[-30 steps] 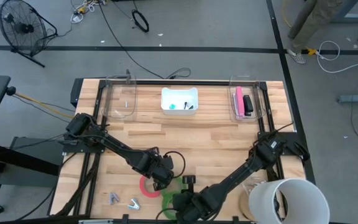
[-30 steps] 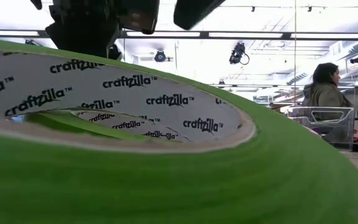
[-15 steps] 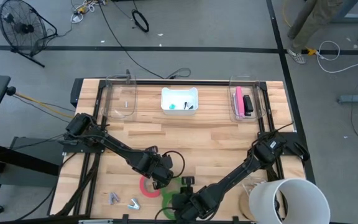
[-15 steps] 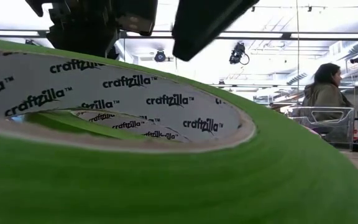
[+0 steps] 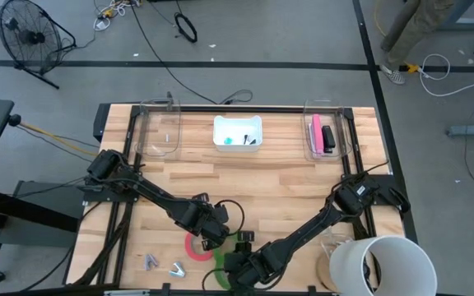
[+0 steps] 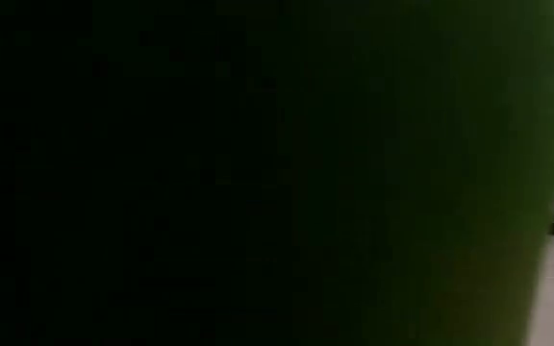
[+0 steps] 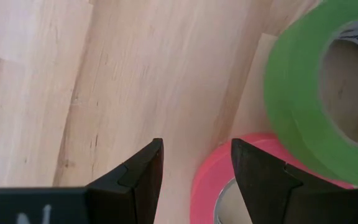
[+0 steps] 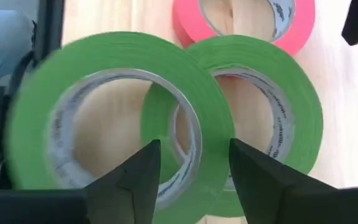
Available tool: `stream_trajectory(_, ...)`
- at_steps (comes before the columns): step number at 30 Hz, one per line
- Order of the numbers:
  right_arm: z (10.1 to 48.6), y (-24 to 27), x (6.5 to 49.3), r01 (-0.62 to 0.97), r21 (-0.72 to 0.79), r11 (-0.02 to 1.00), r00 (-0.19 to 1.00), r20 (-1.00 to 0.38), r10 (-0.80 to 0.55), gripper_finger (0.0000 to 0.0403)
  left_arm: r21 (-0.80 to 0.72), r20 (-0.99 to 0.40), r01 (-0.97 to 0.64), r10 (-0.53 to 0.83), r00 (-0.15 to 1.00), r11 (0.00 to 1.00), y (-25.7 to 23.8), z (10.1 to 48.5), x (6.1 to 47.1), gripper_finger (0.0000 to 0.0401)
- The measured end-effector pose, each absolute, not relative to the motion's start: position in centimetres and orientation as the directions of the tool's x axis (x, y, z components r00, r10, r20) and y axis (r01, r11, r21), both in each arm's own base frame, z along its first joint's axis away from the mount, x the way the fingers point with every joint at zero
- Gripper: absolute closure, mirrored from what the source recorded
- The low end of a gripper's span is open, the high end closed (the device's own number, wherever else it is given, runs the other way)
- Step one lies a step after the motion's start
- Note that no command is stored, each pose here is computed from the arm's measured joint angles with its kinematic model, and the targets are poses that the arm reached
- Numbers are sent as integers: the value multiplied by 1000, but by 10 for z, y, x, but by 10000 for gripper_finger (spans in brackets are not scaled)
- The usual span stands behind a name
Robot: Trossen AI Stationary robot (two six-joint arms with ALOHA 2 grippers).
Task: Pick and place Stapler, Stapler remover, tape
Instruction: Put the green tape into the left transparent bin
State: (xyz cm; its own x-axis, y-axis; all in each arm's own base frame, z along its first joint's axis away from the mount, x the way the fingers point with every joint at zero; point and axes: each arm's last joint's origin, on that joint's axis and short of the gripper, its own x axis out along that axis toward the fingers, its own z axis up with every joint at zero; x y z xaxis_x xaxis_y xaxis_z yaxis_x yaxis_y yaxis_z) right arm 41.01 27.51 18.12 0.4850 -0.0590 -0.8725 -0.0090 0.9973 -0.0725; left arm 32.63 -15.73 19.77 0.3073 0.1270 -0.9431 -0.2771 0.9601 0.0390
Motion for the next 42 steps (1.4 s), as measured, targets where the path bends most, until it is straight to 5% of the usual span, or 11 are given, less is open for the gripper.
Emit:
stream_trajectory(31,180,269,414,33,-80,996,481,-872,-86,216,47,-940,-279,137,313,959,-159,198,326,209)
stream_trajectory(35,175,269,414,39,-86,996,467,-879,-94,250,47,-940,-278,137,313,959,-159,198,325,209)
stream_trajectory(40,174,268,413,44,-90,995,459,-883,-100,348,47,-940,-278,137,314,959,-159,198,326,209)
stream_trajectory(42,175,268,412,30,-95,995,448,-889,-99,352,47,-940,-278,137,314,959,-159,198,326,209)
